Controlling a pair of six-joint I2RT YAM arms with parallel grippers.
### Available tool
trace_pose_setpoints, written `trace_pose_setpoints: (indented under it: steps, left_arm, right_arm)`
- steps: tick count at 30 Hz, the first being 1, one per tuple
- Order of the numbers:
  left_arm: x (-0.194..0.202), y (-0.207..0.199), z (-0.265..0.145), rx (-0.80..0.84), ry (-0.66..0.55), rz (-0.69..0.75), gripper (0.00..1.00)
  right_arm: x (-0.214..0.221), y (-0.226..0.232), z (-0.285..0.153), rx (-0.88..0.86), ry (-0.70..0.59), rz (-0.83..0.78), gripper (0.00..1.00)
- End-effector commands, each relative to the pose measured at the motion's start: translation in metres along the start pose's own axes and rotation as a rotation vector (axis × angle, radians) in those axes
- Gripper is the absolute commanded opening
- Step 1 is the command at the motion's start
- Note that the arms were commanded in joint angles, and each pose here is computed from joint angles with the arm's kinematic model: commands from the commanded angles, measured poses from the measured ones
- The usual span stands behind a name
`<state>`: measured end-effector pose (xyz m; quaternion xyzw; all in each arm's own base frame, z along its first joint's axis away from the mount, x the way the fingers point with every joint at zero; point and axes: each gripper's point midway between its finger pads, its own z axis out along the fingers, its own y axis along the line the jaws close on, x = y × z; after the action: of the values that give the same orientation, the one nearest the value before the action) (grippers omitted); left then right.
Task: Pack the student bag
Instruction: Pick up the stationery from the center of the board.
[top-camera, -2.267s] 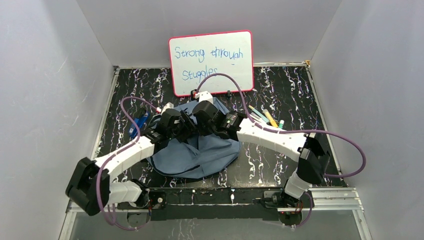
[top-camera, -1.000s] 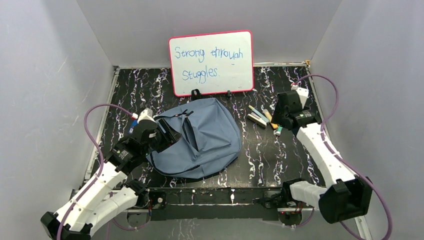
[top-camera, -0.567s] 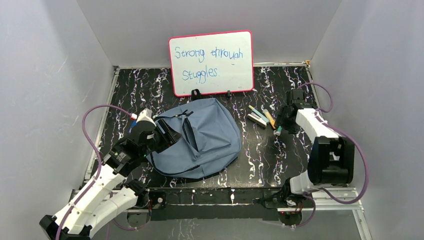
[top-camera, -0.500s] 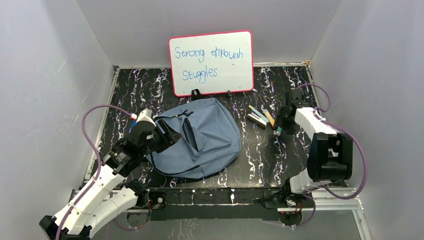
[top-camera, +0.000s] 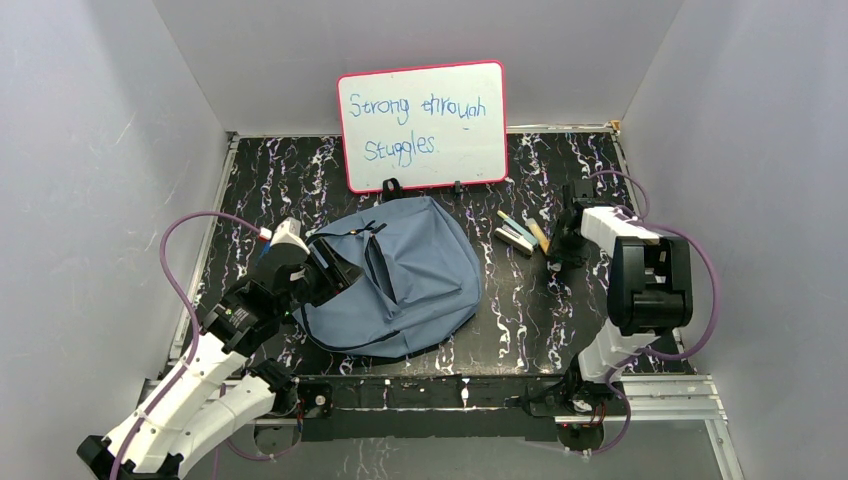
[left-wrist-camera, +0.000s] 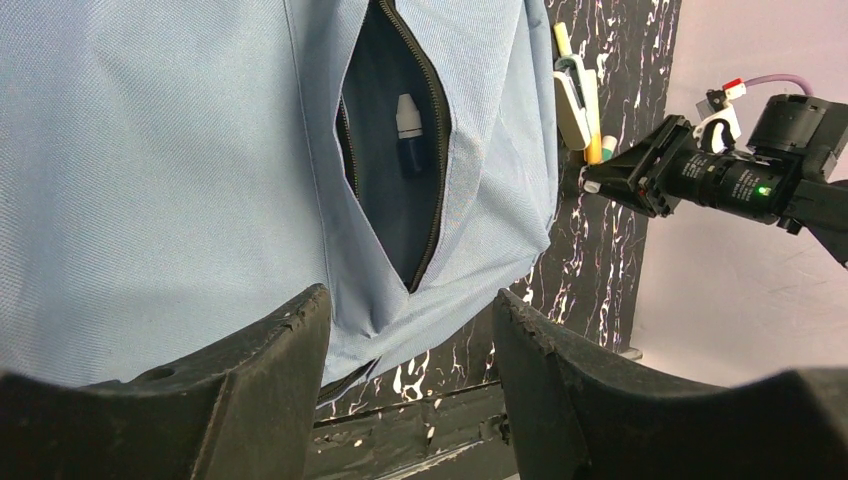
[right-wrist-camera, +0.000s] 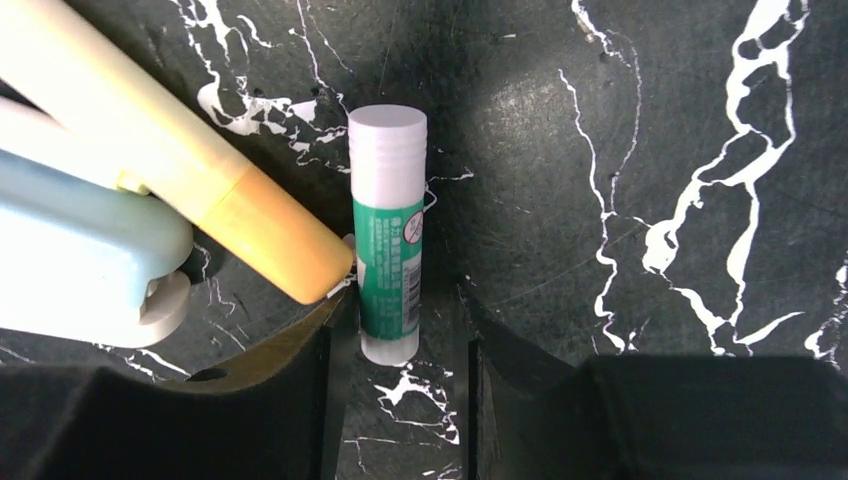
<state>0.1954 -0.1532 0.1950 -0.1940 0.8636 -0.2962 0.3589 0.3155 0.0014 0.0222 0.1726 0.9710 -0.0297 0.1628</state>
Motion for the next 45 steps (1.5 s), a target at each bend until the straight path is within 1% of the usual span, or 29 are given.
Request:
trace_pose_setpoints:
  steps: [1, 4, 7, 10, 13, 15, 17, 20, 23, 26, 30, 34, 38, 42, 45]
  left_arm:
    - [0.001, 0.0, -0.003, 0.003, 0.004, -0.003, 0.57]
    - [0.0, -0.002, -0.003, 0.006, 0.002, -0.003, 0.57]
    - [-0.001, -0.004, -0.003, 0.007, 0.001, 0.0, 0.57]
    - [-0.003, -0.006, -0.003, 0.009, 0.004, 0.008, 0.57]
    - [-0.004, -0.012, -0.002, 0.021, 0.008, 0.015, 0.57]
    - [-0.006, -0.017, -0.001, 0.034, 0.008, 0.017, 0.58]
    - [-0.008, -0.025, 0.001, 0.057, 0.012, 0.019, 0.58]
    - [-0.011, -0.041, 0.003, 0.104, 0.02, 0.014, 0.58]
    - [-0.014, -0.053, 0.005, 0.139, 0.023, 0.002, 0.58]
    - [-0.014, -0.061, 0.008, 0.164, 0.028, -0.007, 0.59]
    - [-0.013, -0.061, 0.011, 0.162, 0.031, -0.021, 0.59]
    - [-0.008, -0.063, 0.01, 0.187, 0.054, -0.044, 0.6]
    - [-0.005, -0.06, 0.013, 0.184, 0.058, -0.051, 0.6]
    - [-0.004, -0.061, 0.015, 0.185, 0.062, -0.056, 0.6]
    - [-0.003, -0.061, 0.016, 0.184, 0.07, -0.057, 0.6]
  right_arm:
    - [-0.021, 0.002, 0.003, 0.006, -0.048, 0.001, 0.45]
    - [-0.02, 0.003, 0.005, 0.001, -0.038, 0.002, 0.36]
    - [-0.027, -0.001, -0.006, 0.017, -0.081, 0.016, 0.23]
    - [-0.045, -0.006, -0.036, 0.024, -0.195, 0.05, 0.15]
    - [-0.064, 0.001, -0.075, -0.052, -0.317, 0.068, 0.05]
    - [-0.067, 0.011, -0.093, -0.123, -0.339, 0.069, 0.04]
    - [-0.063, 0.029, -0.11, -0.228, -0.312, 0.054, 0.04]
    - [-0.045, 0.083, -0.144, -0.472, -0.299, -0.029, 0.03]
    - [-0.009, 0.145, -0.183, -0.63, -0.296, -0.16, 0.03]
    - [0.043, 0.202, -0.209, -0.771, -0.208, -0.249, 0.02]
    - [0.103, 0.254, -0.234, -0.892, -0.134, -0.336, 0.02]
    - [0.145, 0.286, -0.253, -0.988, -0.084, -0.405, 0.02]
    - [0.166, 0.311, -0.275, -1.09, -0.072, -0.442, 0.02]
    - [0.172, 0.327, -0.29, -1.156, -0.066, -0.444, 0.02]
    - [0.171, 0.334, -0.298, -1.173, -0.078, -0.446, 0.02]
